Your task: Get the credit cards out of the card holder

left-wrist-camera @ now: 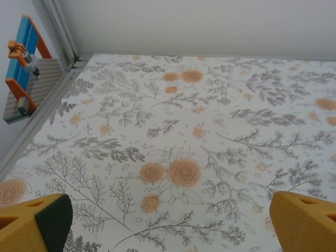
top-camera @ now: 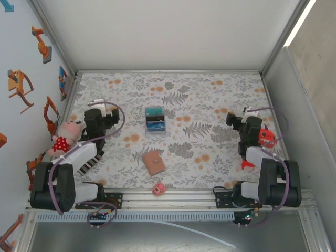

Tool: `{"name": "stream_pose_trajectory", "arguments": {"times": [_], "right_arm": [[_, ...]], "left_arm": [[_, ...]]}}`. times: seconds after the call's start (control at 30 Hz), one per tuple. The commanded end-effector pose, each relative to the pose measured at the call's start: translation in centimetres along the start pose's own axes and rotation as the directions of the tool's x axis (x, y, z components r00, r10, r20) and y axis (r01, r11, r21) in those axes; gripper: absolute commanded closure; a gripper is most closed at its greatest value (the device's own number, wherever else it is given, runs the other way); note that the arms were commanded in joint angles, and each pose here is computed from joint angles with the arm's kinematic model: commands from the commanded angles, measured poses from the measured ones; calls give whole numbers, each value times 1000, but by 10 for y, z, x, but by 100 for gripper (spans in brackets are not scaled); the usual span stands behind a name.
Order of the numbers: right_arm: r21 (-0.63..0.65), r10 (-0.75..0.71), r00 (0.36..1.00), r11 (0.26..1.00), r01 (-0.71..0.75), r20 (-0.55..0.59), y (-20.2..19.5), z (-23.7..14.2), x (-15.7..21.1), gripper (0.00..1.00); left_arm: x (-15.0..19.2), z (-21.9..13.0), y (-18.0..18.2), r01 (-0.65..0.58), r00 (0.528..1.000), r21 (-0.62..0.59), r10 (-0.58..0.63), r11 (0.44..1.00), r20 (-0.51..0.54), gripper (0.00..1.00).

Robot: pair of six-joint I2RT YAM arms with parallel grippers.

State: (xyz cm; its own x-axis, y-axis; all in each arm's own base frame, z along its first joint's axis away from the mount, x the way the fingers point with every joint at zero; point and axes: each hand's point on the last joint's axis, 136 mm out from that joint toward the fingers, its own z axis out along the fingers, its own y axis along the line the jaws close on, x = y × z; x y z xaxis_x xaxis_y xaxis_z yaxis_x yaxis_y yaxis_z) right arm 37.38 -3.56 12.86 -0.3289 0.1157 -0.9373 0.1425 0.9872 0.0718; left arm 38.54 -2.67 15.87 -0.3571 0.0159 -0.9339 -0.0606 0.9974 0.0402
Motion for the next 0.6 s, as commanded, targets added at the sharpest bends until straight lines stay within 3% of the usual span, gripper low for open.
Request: {"name": "stream_pose_trajectory", "arguments": {"times": [0.0, 0.2, 0.57], "right_arm": [[36, 37, 998, 999, -35, -45, -3, -3, -11, 0], [72, 23, 995, 997, -17, -93, 3, -13, -15, 0], [160, 42, 962, 987, 2, -271, 23, -40, -5, 0]], "left_arm": [[-3, -14, 5, 85, 994, -43, -87, 995, -67, 3], [8, -42, -20, 258, 950, 9, -252, 966, -185, 3], [77, -114, -76, 294, 852, 20, -253, 956, -458, 3]]}}
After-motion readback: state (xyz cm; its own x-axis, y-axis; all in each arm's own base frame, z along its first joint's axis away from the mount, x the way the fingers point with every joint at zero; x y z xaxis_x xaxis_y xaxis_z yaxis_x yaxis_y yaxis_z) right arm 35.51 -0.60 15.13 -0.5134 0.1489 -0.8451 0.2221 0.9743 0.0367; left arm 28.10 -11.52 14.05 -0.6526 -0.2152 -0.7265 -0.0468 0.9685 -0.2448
